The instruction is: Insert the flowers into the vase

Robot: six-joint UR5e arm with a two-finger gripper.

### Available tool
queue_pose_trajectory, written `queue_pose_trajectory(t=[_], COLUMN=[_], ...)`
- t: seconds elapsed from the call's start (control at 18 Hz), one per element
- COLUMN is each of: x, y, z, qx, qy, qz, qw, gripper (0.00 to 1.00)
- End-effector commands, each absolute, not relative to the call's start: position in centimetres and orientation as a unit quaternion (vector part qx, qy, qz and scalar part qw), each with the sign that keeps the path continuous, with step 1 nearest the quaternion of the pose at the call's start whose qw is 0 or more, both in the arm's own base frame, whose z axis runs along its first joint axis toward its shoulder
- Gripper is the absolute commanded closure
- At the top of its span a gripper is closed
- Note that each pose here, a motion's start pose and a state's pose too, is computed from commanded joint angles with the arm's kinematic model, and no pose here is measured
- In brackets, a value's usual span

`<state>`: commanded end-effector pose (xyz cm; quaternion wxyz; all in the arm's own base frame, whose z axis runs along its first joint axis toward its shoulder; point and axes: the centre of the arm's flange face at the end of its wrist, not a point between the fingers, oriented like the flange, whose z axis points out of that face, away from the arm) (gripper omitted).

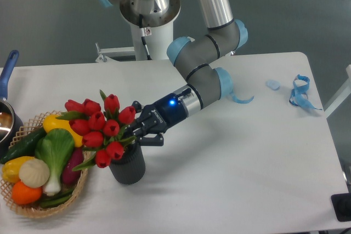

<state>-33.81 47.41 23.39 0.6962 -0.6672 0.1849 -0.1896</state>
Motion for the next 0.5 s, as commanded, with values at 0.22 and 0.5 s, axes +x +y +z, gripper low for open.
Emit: queue_pose_trajectory(t=[0.22, 0.5], x=[-34.0, -35.5], y=[47.0, 44.7], z=[23.8, 25.9], qx=[-0.667, -0.669], qy=[0.186, 0.181], qz=[-0.184, -0.152], qw=[0.698, 0.705], gripper=[0.16, 0.0])
